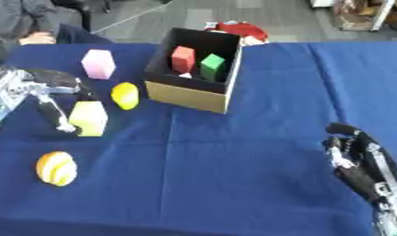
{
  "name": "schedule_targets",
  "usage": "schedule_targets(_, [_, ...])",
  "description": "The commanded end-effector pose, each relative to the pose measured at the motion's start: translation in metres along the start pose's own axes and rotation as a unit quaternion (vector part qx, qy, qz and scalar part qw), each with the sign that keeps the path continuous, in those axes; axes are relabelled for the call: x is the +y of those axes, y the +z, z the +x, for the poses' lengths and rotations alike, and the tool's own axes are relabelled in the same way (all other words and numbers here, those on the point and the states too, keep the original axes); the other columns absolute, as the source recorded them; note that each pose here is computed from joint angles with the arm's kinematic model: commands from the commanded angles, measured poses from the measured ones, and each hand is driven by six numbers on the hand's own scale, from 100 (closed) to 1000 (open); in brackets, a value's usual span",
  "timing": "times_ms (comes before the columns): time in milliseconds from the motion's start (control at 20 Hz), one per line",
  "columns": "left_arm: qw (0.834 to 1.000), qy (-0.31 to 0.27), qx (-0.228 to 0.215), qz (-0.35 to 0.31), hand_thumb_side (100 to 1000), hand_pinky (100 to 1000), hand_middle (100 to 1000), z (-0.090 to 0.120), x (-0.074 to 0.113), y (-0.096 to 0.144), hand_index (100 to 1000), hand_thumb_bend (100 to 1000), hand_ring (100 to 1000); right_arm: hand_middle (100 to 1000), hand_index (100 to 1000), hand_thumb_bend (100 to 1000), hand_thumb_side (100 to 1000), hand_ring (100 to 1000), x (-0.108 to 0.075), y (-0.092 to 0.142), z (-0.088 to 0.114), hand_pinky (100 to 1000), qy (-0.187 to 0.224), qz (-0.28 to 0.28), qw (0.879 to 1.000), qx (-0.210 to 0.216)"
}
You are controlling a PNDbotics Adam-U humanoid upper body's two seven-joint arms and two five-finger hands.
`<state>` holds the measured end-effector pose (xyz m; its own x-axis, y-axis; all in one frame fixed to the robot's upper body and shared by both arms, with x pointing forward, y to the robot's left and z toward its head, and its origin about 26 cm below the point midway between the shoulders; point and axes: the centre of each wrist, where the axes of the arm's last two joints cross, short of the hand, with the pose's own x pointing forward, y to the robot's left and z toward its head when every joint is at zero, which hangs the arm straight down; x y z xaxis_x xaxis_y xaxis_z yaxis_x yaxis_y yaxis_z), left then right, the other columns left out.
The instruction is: Pick up objects on the table and place them in the box.
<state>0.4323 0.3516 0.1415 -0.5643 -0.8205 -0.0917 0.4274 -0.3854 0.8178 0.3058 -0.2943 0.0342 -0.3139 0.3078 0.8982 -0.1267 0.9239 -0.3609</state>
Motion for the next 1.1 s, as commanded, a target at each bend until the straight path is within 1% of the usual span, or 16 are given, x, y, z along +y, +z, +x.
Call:
schedule_targets(50, [0.994,-0.058,-0.055,-0.072,373,674,543,-0.007,0.005,0.008,744,392,547,741,809,100,335,673,-0.007,-0.004,0.006,763,0.009,0.000,1.000,-0.011])
schedule_targets(100, [0.995,-0.055,-0.055,-0.064,360,631,486,-0.007,0.004,0.008,691,353,497,741,809,100,333,673,-0.007,-0.004,0.005,763,0.009,0.000,1.000,-0.011])
schedule_targets(200, [0.996,-0.051,-0.055,-0.051,360,631,486,-0.007,0.005,0.009,691,353,497,741,809,100,333,673,-0.007,-0.004,0.005,763,0.009,0.001,1.000,-0.010])
schedule_targets(400, [0.996,-0.049,-0.054,-0.046,360,631,486,-0.006,0.005,0.009,691,353,497,741,809,100,333,673,-0.007,-0.004,0.005,763,0.009,0.001,1.000,-0.010])
schedule_targets(450, [0.997,-0.049,-0.054,-0.035,315,577,398,-0.006,0.010,0.010,613,231,425,741,809,100,335,673,-0.006,-0.004,0.004,764,0.009,0.002,1.000,-0.008])
schedule_targets(550, [0.997,-0.053,-0.056,0.021,299,585,402,-0.003,0.036,0.017,620,220,430,741,809,100,337,673,-0.004,-0.002,0.003,764,0.007,0.004,1.000,-0.005])
schedule_targets(600, [0.995,-0.057,-0.059,0.056,292,600,413,-0.001,0.052,0.022,631,235,442,741,809,100,337,673,-0.004,-0.002,0.002,764,0.007,0.005,1.000,-0.005])
schedule_targets(700, [0.985,-0.067,-0.075,0.137,284,606,416,0.008,0.087,0.032,635,250,453,742,810,100,337,673,-0.002,-0.002,0.002,764,0.005,0.009,1.000,-0.006])
schedule_targets(800, [0.972,-0.086,-0.091,0.200,283,607,422,0.025,0.119,0.037,637,261,454,742,810,100,337,673,-0.001,-0.003,0.003,764,0.004,0.012,1.000,-0.007])
schedule_targets(900, [0.961,-0.105,-0.102,0.235,275,614,431,0.047,0.145,0.032,645,250,462,742,809,100,337,673,0.000,-0.004,0.003,764,0.002,0.015,1.000,-0.010])
schedule_targets(1100, [0.954,-0.095,-0.103,0.266,265,636,454,0.073,0.178,0.010,669,238,481,742,810,100,328,673,0.004,-0.007,0.004,764,-0.004,0.020,1.000,-0.013])
